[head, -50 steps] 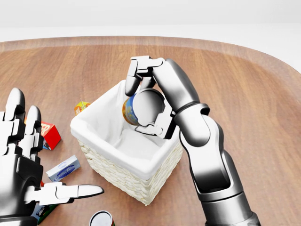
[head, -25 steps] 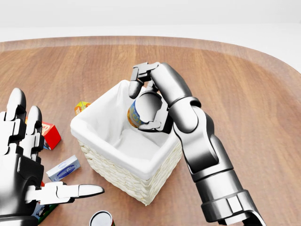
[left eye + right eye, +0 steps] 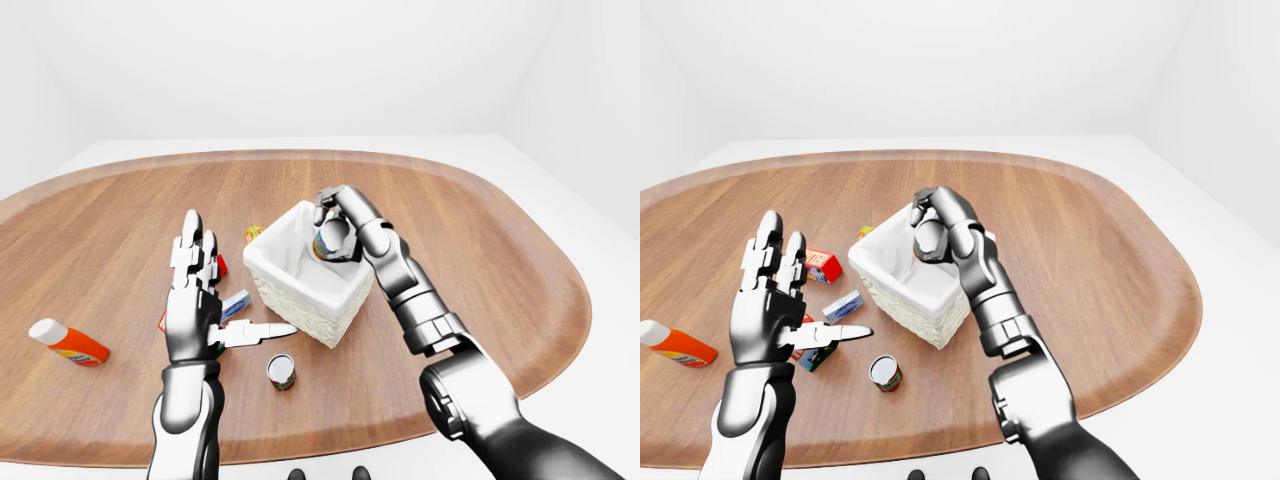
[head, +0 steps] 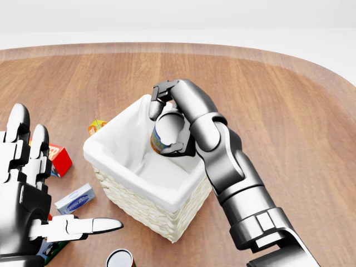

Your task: Pick up the alphabet soup, and put it in the basket.

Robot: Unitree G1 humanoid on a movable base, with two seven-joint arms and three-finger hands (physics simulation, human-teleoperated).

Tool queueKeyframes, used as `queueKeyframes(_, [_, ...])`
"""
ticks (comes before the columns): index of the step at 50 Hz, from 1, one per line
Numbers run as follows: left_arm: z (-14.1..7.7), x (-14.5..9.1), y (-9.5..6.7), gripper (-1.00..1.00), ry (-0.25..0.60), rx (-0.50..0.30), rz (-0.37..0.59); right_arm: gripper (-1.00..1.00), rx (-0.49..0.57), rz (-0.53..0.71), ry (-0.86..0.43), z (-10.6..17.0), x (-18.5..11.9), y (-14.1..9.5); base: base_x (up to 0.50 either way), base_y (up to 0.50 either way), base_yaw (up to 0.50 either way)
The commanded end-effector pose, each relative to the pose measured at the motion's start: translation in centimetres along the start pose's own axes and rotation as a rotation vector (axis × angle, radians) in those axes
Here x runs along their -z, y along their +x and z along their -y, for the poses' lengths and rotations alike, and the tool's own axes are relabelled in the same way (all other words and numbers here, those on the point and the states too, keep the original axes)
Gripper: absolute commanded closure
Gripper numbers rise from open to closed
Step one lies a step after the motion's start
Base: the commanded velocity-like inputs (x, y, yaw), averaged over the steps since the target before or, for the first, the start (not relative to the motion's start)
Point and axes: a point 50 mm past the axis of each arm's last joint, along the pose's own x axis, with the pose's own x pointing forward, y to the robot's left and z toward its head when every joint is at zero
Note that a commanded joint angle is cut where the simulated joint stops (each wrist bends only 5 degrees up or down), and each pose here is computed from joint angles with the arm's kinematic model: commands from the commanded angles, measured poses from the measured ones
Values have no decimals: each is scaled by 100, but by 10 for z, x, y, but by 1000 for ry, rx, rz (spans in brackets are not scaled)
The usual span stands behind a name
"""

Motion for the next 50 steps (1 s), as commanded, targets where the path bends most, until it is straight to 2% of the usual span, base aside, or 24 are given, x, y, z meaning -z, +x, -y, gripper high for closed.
queueKeyframes(1, [0,1,0,-100,1,1,-4,100,-1,-6,-3,-4,-6,6,0,0,0])
queueKeyframes(22, [0,3,1,-100,1,1,-13,100,-51,-62,-33,-18,1,10,0,0,0])
queueKeyframes(40, [1,2,1,-100,1,1,-8,100,-50,-74,-46,-16,2,11,0,0,0])
queueKeyframes(41, [1,2,1,-100,1,2,-8,94,-49,-78,-45,-16,3,11,0,0,0])
queueKeyframes(43, [1,2,1,-100,0,1,-8,58,-49,-82,-47,-16,4,11,0,0,0])
queueKeyframes(44, [1,2,0,-100,0,1,-8,51,-49,-84,-46,-16,4,11,0,0,0])
queueKeyframes(46, [1,2,0,-100,0,1,-9,19,-49,-85,-48,-16,5,11,0,0,0])
queueKeyframes(47, [1,2,0,-100,0,1,-9,19,-49,-85,-48,-16,4,11,0,0,0])
queueKeyframes(48, [1,2,0,-100,0,1,-8,-100,-48,-83,-50,-15,4,11,0,0,0])
queueKeyframes(50, [1,3,0,-100,0,1,-13,-100,-49,-80,-51,-15,3,12,0,0,0])
